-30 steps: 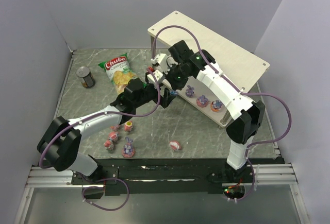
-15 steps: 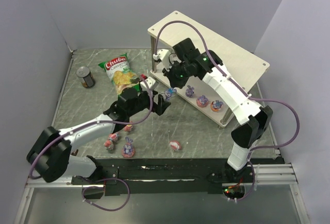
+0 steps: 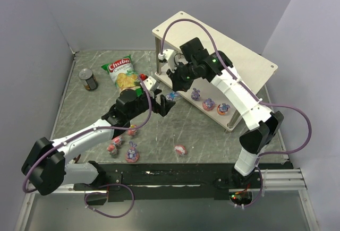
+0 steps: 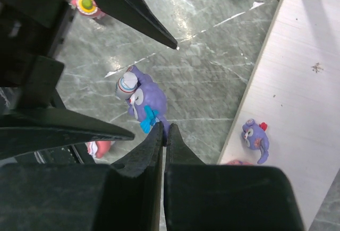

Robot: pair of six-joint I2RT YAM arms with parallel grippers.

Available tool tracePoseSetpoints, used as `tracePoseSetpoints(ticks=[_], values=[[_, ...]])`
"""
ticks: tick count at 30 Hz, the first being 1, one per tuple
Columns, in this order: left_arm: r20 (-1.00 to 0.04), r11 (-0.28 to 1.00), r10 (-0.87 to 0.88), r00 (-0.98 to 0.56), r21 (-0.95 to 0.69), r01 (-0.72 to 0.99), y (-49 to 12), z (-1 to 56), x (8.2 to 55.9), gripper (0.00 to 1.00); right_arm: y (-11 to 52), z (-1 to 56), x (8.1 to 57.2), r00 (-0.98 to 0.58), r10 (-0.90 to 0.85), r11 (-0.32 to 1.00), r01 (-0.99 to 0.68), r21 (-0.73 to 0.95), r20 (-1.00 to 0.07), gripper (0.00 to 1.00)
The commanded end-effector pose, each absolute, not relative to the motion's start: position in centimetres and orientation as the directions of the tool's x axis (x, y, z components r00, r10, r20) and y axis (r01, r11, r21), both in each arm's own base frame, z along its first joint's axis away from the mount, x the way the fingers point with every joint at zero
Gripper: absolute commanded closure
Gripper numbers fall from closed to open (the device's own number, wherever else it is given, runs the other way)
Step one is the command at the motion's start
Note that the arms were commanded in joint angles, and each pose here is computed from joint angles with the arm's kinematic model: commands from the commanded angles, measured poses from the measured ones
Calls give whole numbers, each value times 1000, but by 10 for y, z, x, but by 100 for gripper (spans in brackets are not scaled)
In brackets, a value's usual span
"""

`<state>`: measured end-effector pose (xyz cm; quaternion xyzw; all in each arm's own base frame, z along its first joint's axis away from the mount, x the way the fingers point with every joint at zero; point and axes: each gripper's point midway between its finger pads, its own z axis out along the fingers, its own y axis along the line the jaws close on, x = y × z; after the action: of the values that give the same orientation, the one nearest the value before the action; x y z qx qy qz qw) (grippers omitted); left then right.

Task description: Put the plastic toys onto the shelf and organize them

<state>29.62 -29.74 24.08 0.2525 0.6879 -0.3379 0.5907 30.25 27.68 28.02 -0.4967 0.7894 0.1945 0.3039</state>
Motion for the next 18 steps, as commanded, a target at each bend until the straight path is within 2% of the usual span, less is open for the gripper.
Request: tracePoseSetpoints(ticks=[1,3,8,11,14,18], values=[[-985,615,-69,-158,-166,771,-308,257,298,5,280,321,291,-269,-601,412,-911,-3,-752,100],[-985,610,-68,-160,-168,774,-311,258,299,7,280,322,289,-270,-599,409,-913,2,-754,100],[-985,607,-62,-163,-167,777,-315,259,303,19,281,318,286,-270,-609,402,-916,3,-746,100],[-985,609,-56,-165,-165,776,-315,259,304,19,280,313,287,-277,-624,409,-913,-3,-731,100],[-985,614,-49,-167,-162,773,-315,257,305,13,277,310,290,-283,-635,422,-906,-16,-718,100],[-984,612,-43,-174,-164,773,-315,254,305,18,277,311,290,-277,-634,422,-906,-23,-722,100]])
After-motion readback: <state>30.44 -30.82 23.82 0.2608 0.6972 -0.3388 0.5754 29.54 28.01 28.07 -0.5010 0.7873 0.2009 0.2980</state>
